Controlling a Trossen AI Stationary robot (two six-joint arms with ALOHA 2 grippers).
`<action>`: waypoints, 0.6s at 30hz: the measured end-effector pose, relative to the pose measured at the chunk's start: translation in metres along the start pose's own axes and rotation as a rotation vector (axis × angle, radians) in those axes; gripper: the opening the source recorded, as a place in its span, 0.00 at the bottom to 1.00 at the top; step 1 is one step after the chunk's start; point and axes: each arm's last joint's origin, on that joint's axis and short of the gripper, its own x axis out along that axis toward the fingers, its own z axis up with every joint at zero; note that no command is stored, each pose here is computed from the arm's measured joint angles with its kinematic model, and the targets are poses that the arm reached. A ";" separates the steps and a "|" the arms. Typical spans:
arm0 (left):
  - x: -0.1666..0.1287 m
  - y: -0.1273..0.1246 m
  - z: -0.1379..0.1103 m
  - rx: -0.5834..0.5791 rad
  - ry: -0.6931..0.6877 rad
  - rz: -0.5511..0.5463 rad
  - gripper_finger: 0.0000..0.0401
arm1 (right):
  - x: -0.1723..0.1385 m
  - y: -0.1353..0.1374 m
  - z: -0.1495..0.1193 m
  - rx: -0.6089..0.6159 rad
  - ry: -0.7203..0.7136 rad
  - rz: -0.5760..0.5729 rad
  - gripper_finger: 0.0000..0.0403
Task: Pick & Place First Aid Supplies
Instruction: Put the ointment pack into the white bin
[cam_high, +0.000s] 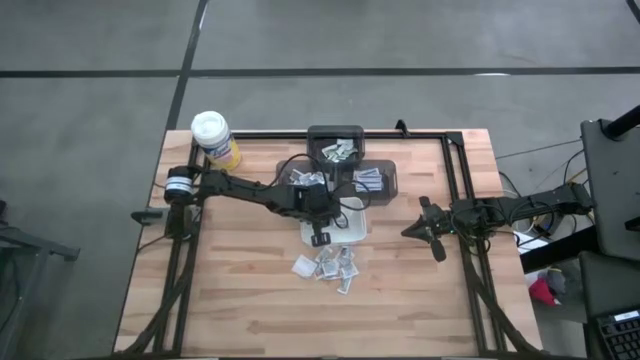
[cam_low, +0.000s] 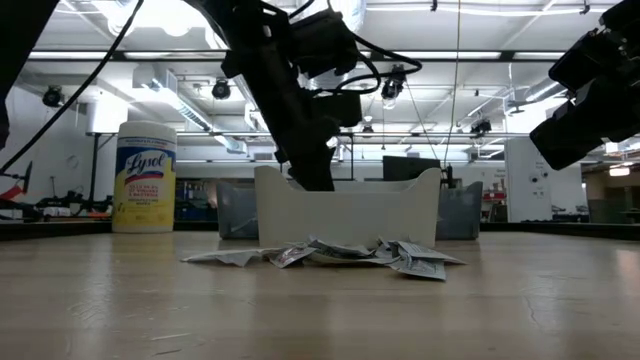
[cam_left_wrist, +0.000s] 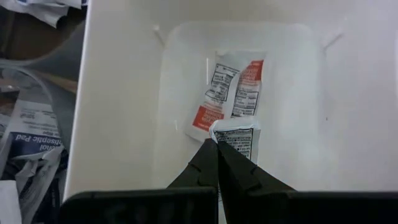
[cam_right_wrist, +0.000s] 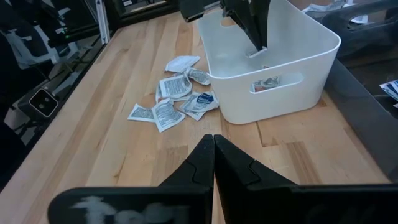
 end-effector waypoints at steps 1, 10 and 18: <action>0.000 0.000 0.000 0.000 0.000 0.000 0.00 | 0.000 0.000 0.000 0.000 0.000 0.000 0.02; 0.000 0.001 0.003 -0.005 -0.034 -0.002 0.02 | 0.000 0.000 0.000 0.000 -0.002 0.001 0.02; 0.001 0.001 0.003 -0.009 -0.040 0.006 0.18 | 0.000 0.000 0.000 0.000 -0.002 0.001 0.02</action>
